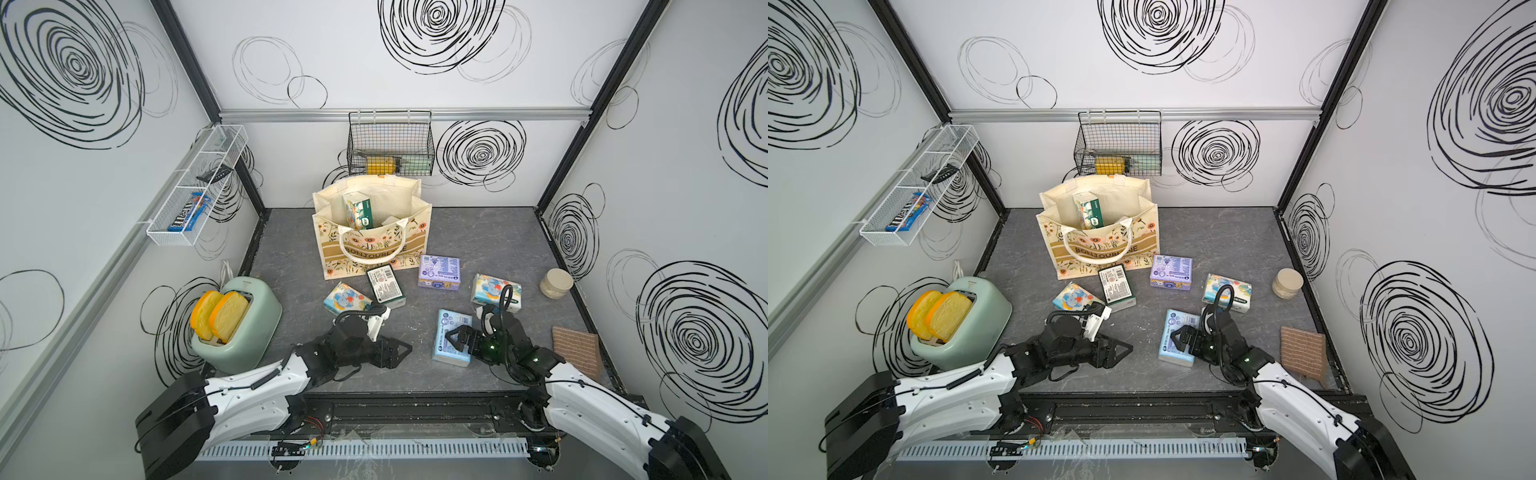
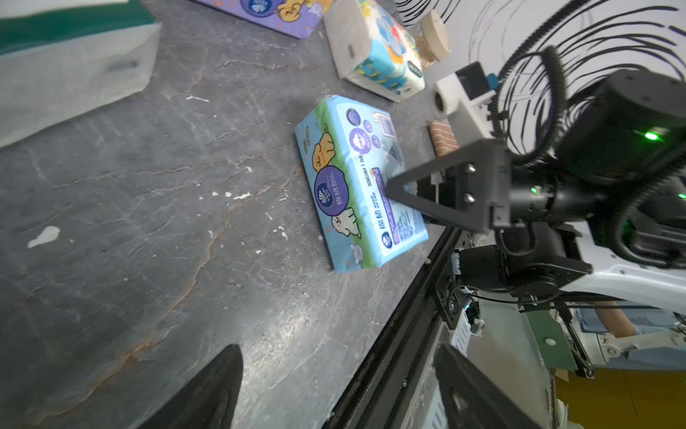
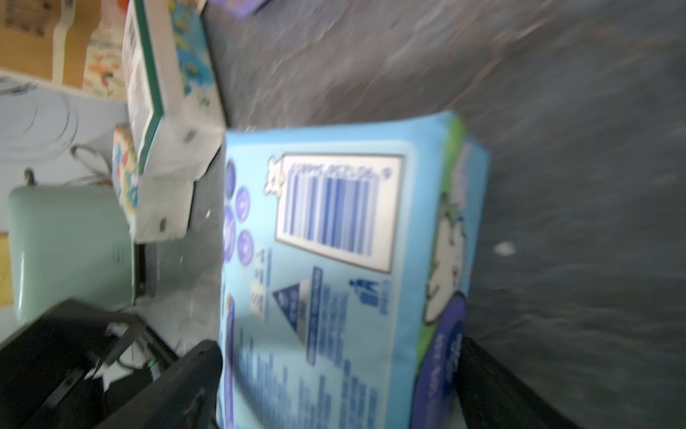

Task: Put tissues into the canvas bag
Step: Move the pack of facial tissues to the center of the board.

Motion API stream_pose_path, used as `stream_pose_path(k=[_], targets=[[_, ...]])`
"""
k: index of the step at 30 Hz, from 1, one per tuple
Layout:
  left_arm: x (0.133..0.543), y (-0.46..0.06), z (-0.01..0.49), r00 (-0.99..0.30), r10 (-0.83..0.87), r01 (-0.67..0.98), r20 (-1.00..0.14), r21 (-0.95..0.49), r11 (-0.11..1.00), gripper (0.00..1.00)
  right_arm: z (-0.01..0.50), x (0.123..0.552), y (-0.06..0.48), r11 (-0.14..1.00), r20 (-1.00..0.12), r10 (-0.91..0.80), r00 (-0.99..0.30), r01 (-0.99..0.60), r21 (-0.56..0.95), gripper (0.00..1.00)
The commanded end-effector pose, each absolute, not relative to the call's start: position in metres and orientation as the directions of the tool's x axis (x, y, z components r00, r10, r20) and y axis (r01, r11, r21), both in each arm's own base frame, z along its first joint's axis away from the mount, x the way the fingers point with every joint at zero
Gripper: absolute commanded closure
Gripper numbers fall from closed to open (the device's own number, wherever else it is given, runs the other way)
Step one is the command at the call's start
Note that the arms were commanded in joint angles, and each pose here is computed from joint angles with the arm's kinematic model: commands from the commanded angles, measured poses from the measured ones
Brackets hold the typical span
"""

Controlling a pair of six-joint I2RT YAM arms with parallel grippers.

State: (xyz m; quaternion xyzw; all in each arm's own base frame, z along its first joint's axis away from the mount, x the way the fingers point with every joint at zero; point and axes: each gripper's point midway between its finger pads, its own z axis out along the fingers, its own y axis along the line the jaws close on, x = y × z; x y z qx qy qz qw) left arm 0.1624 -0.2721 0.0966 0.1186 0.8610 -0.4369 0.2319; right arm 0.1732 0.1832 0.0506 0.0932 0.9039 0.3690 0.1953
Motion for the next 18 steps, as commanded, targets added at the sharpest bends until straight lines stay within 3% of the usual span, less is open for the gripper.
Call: stream_pose_path(k=[1, 8, 18], targets=[[0.17, -0.285, 0.108, -0.848, -0.007, 0.438, -0.53, -0.709, 0.552, 0.15, 0.076, 0.173, 0.209, 0.621, -0.266, 0.319, -0.91, -0.012, 0.784, 0.0], [0.179, -0.295, 0.091, -0.849, 0.04, 0.44, -0.527, -0.664, 0.604, 0.14, 0.086, 0.177, 0.193, 0.637, -0.34, 0.351, -0.872, -0.044, 0.77, 0.0], [0.214, -0.307, 0.101, -0.798, 0.128, 0.492, -0.588, -0.514, 0.703, 0.15, 0.061, 0.157, 0.178, 0.555, -0.231, 0.374, -0.898, 0.017, 0.832, 0.01]])
